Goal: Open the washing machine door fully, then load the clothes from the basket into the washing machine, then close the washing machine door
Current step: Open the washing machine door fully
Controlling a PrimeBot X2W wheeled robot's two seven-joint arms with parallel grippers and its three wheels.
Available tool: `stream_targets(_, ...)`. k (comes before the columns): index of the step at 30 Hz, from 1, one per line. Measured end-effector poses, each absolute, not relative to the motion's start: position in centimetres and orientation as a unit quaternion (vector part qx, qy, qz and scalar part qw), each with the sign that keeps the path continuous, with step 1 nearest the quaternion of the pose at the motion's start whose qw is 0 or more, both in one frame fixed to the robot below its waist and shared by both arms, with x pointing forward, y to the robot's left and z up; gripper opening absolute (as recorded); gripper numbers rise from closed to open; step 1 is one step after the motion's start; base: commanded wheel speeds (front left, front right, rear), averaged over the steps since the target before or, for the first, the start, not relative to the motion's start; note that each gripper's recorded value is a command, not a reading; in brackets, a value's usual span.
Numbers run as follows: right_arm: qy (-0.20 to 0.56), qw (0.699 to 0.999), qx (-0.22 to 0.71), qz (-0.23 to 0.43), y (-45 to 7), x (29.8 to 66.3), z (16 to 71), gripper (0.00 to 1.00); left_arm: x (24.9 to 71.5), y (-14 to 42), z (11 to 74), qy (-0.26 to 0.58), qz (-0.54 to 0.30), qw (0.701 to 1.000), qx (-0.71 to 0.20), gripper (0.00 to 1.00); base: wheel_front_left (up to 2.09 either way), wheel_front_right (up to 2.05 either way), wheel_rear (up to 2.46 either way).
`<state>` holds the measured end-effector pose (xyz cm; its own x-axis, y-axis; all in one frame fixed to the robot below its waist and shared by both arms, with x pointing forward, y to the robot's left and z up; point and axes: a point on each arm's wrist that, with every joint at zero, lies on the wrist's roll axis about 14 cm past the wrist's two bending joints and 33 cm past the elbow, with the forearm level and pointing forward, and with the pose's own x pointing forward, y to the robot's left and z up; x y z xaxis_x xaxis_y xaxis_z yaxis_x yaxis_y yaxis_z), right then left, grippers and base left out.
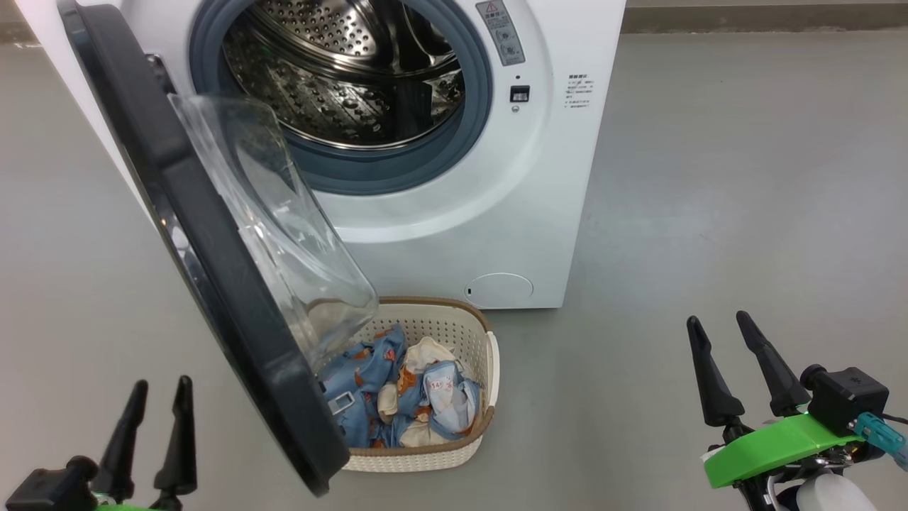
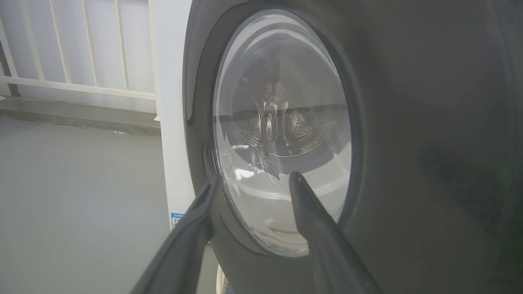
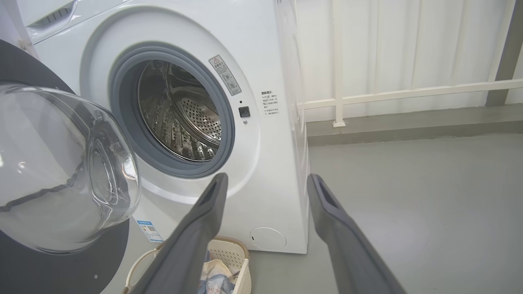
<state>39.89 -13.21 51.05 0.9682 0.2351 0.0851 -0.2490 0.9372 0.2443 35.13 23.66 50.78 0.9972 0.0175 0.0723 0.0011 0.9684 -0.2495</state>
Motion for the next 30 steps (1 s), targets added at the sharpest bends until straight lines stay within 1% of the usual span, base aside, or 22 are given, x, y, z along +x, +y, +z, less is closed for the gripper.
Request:
stream_targets(1, -0.027, 0.984, 0.128, 0.123, -13.2, 39.9, 51.0, 1.0, 35.1, 23.7, 50.8, -0.037, 0.004, 0.991, -0.126, 0.0, 0.0, 0.0, 0.0)
stream_targets(9, -0.028, 0.983, 0.134, 0.123, -12.9, 40.1, 51.1, 1.0, 35.0, 24.1, 51.9, -0.057, 0.012, 0.99, -0.13, 0.0, 0.0, 0.0, 0.0)
stream_targets(19, -0.022, 0.982, 0.138, 0.13, -12.1, 40.3, 50.7, 1.0, 34.6, 23.5, 58.4, -0.158, -0.005, 0.981, -0.115, 0.0, 0.0, 0.0, 0.0)
stream_targets(26, -0.024, 0.981, 0.14, 0.135, -11.6, 40.3, 50.9, 1.0, 33.1, 20.9, 64.6, -0.25, -0.052, 0.962, -0.1, 0.0, 0.0, 0.0, 0.0)
stream_targets(30, -0.022, 0.98, 0.142, 0.136, -11.4, 40.3, 50.8, 1.0, 32.3, 16.9, 66.2, -0.269, -0.115, 0.949, -0.113, 0.0, 0.0, 0.0, 0.0)
